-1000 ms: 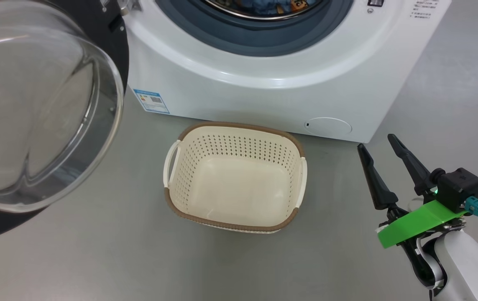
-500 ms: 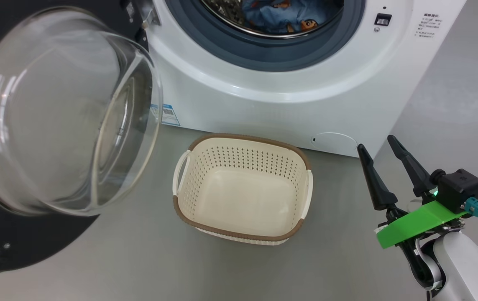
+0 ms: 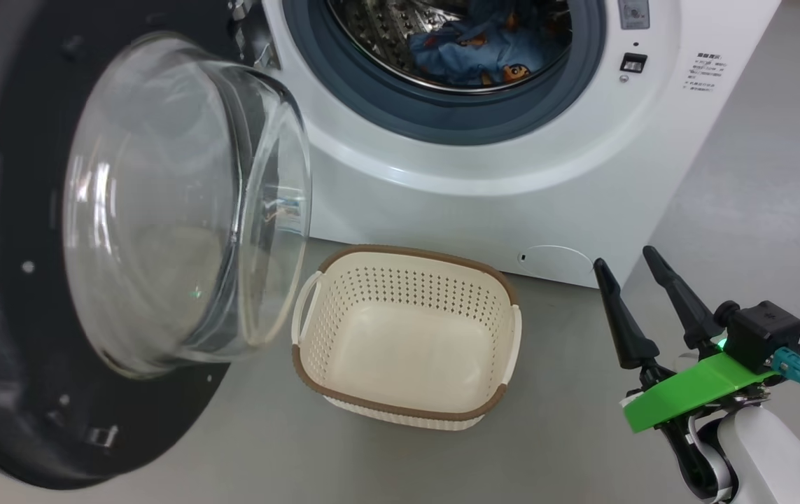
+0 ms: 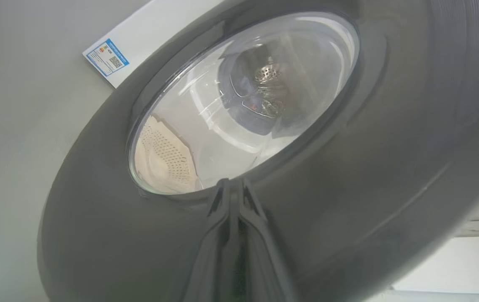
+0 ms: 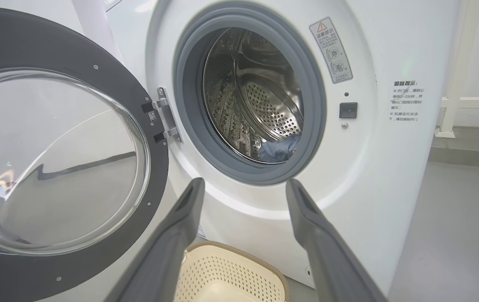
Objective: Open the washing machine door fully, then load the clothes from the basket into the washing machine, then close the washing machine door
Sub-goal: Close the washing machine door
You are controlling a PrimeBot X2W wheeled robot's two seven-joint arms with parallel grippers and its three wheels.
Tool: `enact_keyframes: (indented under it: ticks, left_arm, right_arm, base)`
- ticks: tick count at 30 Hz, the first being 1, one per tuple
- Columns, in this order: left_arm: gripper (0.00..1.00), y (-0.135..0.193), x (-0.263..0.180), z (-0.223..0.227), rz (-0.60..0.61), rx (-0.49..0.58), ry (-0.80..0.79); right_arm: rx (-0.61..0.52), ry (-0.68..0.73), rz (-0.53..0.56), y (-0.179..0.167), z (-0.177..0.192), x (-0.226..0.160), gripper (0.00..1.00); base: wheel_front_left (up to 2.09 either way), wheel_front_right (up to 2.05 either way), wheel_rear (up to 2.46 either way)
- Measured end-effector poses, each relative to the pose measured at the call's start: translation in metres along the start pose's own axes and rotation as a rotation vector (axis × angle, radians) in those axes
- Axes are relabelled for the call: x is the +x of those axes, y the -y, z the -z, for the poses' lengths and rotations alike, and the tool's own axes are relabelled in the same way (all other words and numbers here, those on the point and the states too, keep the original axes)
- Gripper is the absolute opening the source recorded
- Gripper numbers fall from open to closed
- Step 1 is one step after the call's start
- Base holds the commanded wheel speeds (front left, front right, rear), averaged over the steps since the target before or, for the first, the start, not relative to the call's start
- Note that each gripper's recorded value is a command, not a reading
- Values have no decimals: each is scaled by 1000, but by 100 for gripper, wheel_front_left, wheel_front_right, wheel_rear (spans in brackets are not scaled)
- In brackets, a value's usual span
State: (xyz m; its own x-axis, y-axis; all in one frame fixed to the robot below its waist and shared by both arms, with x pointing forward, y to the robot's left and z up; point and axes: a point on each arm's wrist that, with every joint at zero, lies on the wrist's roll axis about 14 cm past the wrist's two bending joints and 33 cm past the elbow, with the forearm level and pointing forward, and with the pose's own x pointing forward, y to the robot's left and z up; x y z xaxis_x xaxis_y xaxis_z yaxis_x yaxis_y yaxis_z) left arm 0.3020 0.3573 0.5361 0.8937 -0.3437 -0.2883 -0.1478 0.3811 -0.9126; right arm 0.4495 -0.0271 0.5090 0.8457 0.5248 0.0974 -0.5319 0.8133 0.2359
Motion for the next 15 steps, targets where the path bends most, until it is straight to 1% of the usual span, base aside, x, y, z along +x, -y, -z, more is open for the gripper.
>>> enact_keyframes:
  ticks: [8, 15]
  left_arm:
    - [0, 30, 23, 34, 92, 40, -153]
    - [0, 59, 48, 63, 163, 84, -297]
  right_arm:
    - [4, 19, 30, 6, -7, -8, 100]
    - [9, 43, 90, 21, -15, -20, 100]
  base:
    - [0, 0, 0]
    - [0, 0, 0]
